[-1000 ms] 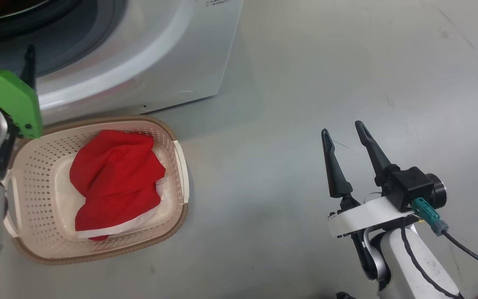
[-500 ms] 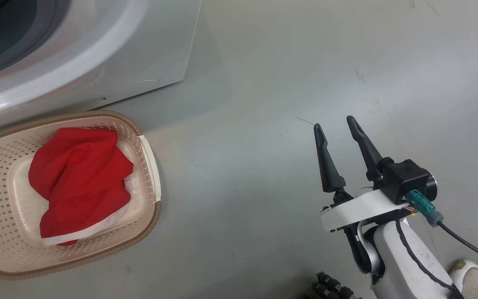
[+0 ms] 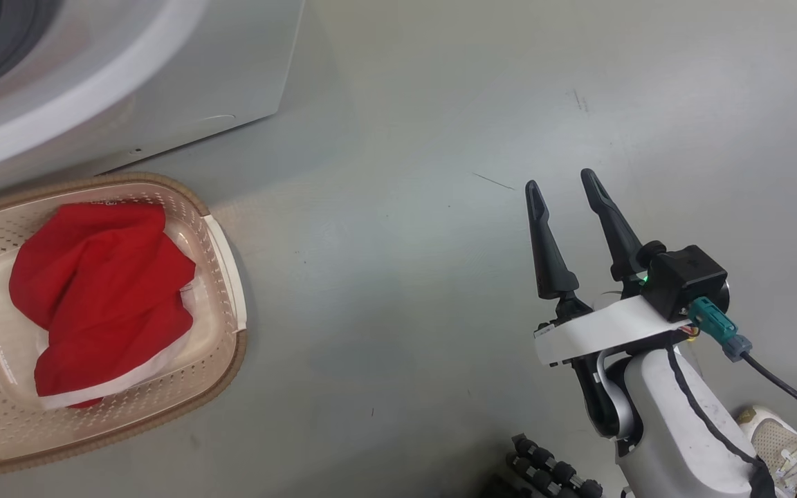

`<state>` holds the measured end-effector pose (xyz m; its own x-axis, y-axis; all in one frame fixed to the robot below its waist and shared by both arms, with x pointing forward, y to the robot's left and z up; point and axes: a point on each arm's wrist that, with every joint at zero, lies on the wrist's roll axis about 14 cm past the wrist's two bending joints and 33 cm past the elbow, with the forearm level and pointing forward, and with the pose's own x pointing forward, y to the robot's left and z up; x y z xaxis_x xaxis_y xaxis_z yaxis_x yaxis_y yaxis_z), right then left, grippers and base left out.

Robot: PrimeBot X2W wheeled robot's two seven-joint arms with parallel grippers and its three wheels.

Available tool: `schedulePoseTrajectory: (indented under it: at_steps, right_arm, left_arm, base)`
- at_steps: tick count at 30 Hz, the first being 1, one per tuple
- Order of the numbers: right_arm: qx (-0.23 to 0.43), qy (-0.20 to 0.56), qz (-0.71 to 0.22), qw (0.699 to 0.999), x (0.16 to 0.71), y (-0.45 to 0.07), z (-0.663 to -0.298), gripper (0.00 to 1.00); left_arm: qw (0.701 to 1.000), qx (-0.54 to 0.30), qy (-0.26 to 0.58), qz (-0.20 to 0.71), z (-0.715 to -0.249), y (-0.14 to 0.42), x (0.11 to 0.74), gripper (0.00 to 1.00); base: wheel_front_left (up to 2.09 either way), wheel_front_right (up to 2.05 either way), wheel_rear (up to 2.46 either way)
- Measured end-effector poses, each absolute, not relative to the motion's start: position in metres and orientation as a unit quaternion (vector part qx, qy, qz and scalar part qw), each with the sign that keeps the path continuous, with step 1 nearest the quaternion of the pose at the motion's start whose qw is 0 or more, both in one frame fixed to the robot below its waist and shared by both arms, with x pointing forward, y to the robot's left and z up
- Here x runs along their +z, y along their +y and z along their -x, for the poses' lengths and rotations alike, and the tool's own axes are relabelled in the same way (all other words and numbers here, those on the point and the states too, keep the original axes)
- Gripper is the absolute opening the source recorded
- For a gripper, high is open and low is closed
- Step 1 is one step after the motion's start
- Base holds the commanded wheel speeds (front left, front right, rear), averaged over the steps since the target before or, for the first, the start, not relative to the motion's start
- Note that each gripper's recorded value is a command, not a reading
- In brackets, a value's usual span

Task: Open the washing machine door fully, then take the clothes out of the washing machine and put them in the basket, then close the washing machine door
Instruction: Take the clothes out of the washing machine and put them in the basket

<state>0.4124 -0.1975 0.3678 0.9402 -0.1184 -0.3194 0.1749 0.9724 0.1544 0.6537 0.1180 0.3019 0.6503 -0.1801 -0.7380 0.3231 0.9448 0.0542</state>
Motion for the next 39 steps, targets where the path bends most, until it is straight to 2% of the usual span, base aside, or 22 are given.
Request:
schedulePoseTrajectory:
  at_steps: [1,14,21,30,39]
  right_arm:
    - [-0.075,0.156,-0.091,0.981,0.368,-0.198,-0.413,1.0]
    - [-0.074,0.141,-0.092,0.983,0.374,-0.197,-0.424,1.0]
    - [-0.071,0.134,-0.087,0.985,0.376,-0.196,-0.428,1.0]
    - [-0.054,0.12,-0.08,0.988,0.382,-0.187,-0.437,1.0]
    - [-0.039,0.104,-0.07,0.991,0.395,-0.181,-0.44,1.0]
  left_arm:
    - [0.903,-0.138,0.397,-0.09,-0.653,0.119,0.301,0.0]
    - [0.905,-0.134,0.395,-0.089,-0.657,0.126,0.307,0.0]
    - [0.926,-0.147,0.337,-0.082,-0.665,0.118,0.333,0.0]
    - [0.962,-0.161,0.215,-0.057,-0.673,0.105,0.391,0.0]
    - [0.98,-0.149,0.129,-0.018,-0.645,0.105,0.425,0.0]
  base:
    - [0.0,0.0,0.0]
    - [0.0,0.0,0.0]
    - [0.0,0.0,0.0]
    - [0.0,0.0,0.0]
    - [0.0,0.0,0.0]
